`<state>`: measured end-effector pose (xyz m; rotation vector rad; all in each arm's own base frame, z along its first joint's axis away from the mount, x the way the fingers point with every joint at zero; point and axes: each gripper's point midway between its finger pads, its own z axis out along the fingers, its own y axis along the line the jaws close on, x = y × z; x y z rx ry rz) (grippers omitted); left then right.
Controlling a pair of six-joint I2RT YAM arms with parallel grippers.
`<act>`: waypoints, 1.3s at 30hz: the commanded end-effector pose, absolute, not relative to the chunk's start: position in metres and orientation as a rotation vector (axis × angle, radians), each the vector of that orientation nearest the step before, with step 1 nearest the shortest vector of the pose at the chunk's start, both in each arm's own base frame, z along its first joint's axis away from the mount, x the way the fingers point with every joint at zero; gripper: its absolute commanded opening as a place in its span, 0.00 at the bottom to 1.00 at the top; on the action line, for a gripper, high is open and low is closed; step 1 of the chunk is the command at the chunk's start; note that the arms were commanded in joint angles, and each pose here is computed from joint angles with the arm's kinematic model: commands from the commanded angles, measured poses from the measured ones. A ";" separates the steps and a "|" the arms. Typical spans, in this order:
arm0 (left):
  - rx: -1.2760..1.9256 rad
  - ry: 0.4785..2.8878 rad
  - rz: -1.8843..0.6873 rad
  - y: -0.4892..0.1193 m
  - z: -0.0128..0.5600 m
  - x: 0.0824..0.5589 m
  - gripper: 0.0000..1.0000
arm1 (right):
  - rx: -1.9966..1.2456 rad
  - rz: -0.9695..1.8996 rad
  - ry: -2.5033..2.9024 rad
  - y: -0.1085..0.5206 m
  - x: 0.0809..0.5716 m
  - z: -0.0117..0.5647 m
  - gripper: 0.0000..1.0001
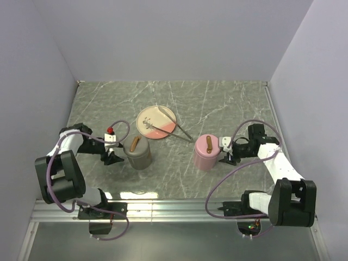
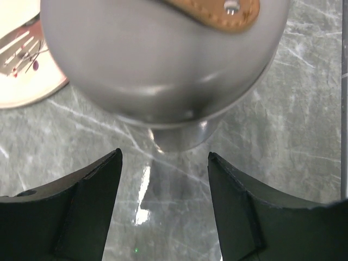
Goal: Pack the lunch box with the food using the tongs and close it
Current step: Move the packing box to the center of the board.
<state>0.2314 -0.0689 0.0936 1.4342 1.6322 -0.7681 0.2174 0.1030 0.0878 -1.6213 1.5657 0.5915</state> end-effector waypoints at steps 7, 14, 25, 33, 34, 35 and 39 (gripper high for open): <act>1.458 1.499 -0.786 -0.096 0.110 0.242 0.67 | -1.572 0.584 1.538 0.118 0.240 0.102 0.54; 1.473 1.480 -0.824 -0.115 0.112 0.242 0.65 | -1.572 0.634 1.511 0.141 0.237 0.107 0.54; 1.506 1.474 -0.905 -0.151 0.108 0.231 0.59 | -1.458 0.701 1.577 0.175 0.244 0.115 0.54; 1.478 1.473 -0.919 -0.173 0.110 0.234 0.58 | -1.477 0.755 1.571 0.193 0.232 0.114 0.54; 1.461 1.493 -0.940 -0.175 0.110 0.234 0.58 | -1.483 0.762 1.568 0.195 0.230 0.114 0.54; 1.458 1.490 -0.934 -0.176 0.110 0.237 0.58 | -1.485 0.765 1.568 0.196 0.229 0.113 0.54; 1.439 1.512 -0.936 -0.180 0.110 0.243 0.58 | -1.508 0.772 1.559 0.198 0.223 0.111 0.54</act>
